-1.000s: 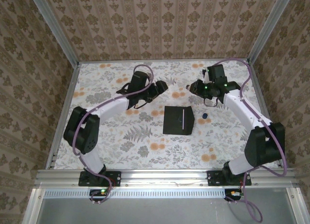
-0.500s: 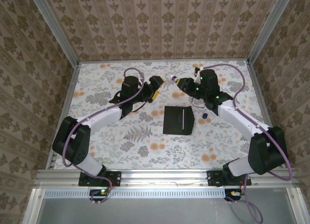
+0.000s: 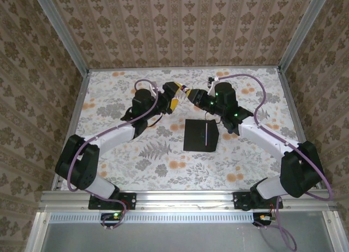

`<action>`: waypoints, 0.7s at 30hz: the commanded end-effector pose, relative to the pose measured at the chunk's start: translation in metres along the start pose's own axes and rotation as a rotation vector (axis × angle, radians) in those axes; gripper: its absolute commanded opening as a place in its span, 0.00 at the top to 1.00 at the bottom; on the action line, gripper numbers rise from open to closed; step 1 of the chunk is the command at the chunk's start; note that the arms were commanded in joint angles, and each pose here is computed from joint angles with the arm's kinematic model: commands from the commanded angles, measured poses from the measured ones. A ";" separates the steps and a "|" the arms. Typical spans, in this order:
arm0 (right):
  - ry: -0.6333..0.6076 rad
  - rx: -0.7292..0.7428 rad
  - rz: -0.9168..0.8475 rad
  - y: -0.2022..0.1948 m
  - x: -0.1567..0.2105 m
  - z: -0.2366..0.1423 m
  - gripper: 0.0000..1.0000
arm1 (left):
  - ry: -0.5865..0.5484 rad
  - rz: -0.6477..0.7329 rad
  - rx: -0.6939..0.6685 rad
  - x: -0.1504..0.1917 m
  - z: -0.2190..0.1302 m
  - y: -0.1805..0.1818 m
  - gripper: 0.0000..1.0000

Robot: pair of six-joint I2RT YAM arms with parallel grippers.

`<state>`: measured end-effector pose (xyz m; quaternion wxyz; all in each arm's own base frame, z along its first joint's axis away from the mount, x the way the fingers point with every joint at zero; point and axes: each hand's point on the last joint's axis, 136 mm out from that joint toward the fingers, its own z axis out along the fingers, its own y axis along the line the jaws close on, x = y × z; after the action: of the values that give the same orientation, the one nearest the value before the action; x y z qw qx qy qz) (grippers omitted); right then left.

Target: Place the letter into the envelope and seal it

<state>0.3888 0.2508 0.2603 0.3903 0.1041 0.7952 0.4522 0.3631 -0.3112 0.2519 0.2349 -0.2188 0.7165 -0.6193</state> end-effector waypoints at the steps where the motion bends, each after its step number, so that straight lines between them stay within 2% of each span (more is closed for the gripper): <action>1: -0.079 -0.056 -0.011 0.023 -0.013 -0.006 0.83 | -0.034 -0.021 0.081 -0.006 -0.009 -0.021 0.11; 7: -0.066 -0.073 -0.013 0.030 -0.007 0.002 0.83 | -0.039 -0.046 0.088 -0.006 -0.009 -0.018 0.13; 21: -0.039 -0.086 -0.007 0.035 0.009 0.015 0.83 | -0.048 -0.083 0.135 -0.006 -0.009 -0.024 0.27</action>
<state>0.3788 0.2811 0.2629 0.3864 0.0875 0.7863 0.4740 0.3646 -0.3068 0.2607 0.2297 -0.2481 0.6803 -0.6503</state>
